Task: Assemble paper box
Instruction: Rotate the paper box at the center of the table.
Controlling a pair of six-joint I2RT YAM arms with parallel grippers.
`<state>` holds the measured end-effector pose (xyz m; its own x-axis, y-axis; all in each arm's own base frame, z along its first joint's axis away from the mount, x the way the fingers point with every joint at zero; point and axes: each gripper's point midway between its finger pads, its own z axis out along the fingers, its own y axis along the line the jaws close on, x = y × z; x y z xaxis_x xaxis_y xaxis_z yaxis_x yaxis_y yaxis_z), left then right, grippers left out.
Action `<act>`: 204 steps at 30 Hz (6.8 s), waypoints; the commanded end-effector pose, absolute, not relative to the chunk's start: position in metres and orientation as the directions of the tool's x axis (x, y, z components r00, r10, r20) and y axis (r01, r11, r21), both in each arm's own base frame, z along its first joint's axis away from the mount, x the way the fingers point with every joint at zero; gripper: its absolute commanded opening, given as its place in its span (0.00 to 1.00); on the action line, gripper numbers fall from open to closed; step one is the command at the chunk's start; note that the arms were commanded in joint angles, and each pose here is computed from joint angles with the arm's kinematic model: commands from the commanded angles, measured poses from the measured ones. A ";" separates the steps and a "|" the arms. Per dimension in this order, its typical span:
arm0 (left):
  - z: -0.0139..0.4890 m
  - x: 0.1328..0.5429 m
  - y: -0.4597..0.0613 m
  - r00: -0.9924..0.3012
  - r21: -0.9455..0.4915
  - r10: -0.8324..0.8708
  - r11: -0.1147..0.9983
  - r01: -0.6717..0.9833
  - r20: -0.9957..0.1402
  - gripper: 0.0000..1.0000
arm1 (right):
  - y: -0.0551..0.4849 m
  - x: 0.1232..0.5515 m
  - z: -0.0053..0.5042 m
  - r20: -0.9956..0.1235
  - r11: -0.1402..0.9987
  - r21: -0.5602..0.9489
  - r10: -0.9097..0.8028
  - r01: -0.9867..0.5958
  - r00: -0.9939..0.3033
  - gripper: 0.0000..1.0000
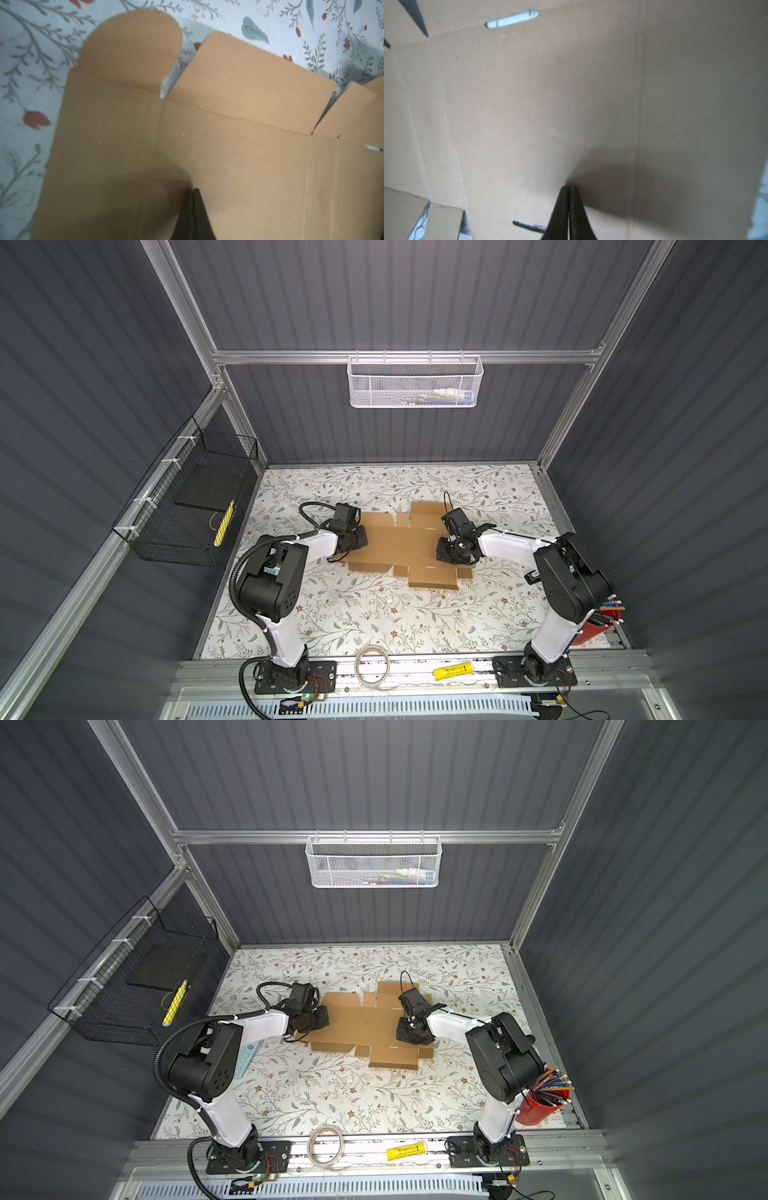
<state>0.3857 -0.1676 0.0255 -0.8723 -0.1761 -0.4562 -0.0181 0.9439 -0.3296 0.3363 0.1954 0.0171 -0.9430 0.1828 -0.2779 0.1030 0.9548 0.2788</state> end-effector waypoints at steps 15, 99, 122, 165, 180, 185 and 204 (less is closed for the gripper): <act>0.019 0.311 -0.205 -0.936 -0.394 -0.140 0.919 -0.002 -0.322 0.00 | 0.164 0.377 0.019 -0.271 0.957 0.269 0.180 0.105 -0.946 0.15; 0.018 0.284 -0.249 -0.946 -0.487 -0.180 0.873 -0.027 -0.269 0.00 | 0.173 0.417 0.023 -0.301 0.954 0.295 0.149 0.057 -0.942 0.15; 0.056 0.334 -0.243 -0.898 -0.286 0.006 0.947 0.146 -0.440 0.00 | 0.238 0.306 0.093 -0.375 0.950 0.304 0.052 -0.069 -0.925 0.12; 0.011 0.272 -0.234 -0.942 -0.437 -0.168 0.899 -0.025 -0.291 0.00 | 0.235 0.301 0.007 -0.180 0.965 0.249 -0.039 -0.083 -0.983 0.11; 0.093 0.325 -0.229 -0.863 -0.323 -0.101 0.943 0.075 -0.495 0.68 | 0.236 0.296 0.049 -0.260 0.948 0.297 -0.032 -0.111 -0.965 0.21; 0.113 0.352 -0.209 -0.834 -0.288 -0.114 0.956 0.055 -0.539 0.84 | 0.230 0.293 0.066 -0.299 0.949 0.296 -0.017 -0.110 -0.954 0.33; 0.098 0.442 -0.150 -0.855 -0.361 -0.182 0.932 0.007 -0.485 0.87 | 0.220 0.320 0.105 -0.383 0.947 0.294 -0.009 -0.131 -0.924 0.40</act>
<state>0.4262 -0.1439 0.0864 -0.8602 -0.2171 -0.4615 -0.0581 0.9407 -0.3342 0.3134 0.2236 0.0985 -0.9278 -0.0038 -0.3730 -0.1255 0.9448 0.3026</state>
